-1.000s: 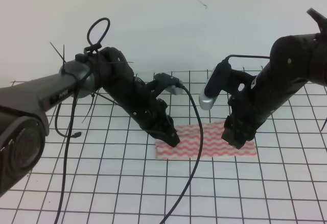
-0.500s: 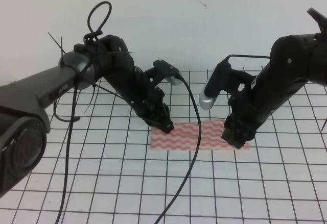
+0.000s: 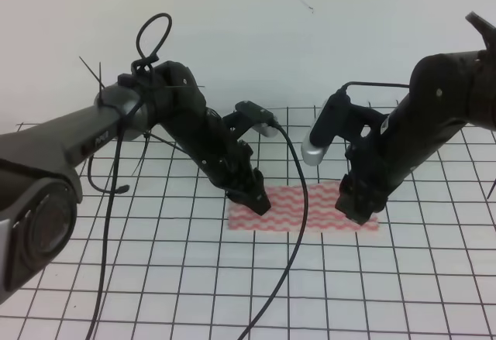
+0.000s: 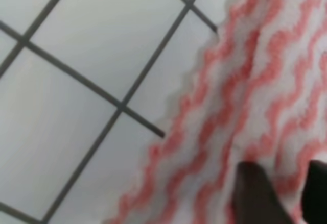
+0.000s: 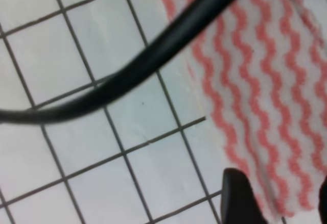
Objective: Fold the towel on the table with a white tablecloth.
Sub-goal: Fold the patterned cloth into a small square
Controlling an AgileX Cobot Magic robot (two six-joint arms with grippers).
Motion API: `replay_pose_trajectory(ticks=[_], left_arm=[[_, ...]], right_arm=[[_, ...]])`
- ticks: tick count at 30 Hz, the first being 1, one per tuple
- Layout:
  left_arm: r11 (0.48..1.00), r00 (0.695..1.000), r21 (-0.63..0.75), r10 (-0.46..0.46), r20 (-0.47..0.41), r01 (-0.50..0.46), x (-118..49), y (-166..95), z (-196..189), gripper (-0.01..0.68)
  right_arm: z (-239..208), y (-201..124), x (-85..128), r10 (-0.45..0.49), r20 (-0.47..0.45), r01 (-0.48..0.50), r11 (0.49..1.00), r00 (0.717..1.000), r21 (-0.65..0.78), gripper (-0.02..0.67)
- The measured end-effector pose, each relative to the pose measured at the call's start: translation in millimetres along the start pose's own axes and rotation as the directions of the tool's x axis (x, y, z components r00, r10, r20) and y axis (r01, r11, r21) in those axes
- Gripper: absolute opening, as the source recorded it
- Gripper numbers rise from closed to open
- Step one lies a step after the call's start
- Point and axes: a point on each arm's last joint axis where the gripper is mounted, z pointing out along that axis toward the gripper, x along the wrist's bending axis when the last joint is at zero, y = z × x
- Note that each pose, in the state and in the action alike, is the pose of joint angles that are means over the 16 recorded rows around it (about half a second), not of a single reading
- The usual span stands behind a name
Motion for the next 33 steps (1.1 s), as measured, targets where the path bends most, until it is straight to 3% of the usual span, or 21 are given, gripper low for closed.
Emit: replay_pose_trajectory(ticks=[6, 13, 27, 33], left_arm=[[1.000, 0.999, -0.010, -0.025, -0.039, 0.025, 3.0, 1.2, -8.5, 0.323], [0.998, 0.995, -0.017, -0.055, -0.086, 0.053, 12.4, -1.0, -10.6, 0.290], [0.996, 0.996, -0.022, -0.083, -0.010, 0.083, 13.6, -4.7, -0.5, 0.220], [0.995, 0.993, -0.003, -0.101, 0.058, 0.101, 6.5, -5.5, -1.7, 0.218]], right_arm=[[5.7, 2.5, -1.0, 0.021, 0.002, -0.021, 0.999, 1.000, -0.033, 0.329], [27.5, 2.0, -3.1, 0.053, -0.004, -0.053, 0.997, 0.999, -0.052, 0.306], [69.6, -7.7, -5.1, 0.074, -0.010, -0.074, 0.997, 0.997, -0.022, 0.065], [75.7, -10.5, -4.3, 0.073, -0.020, -0.073, 0.997, 0.997, -0.005, 0.007]])
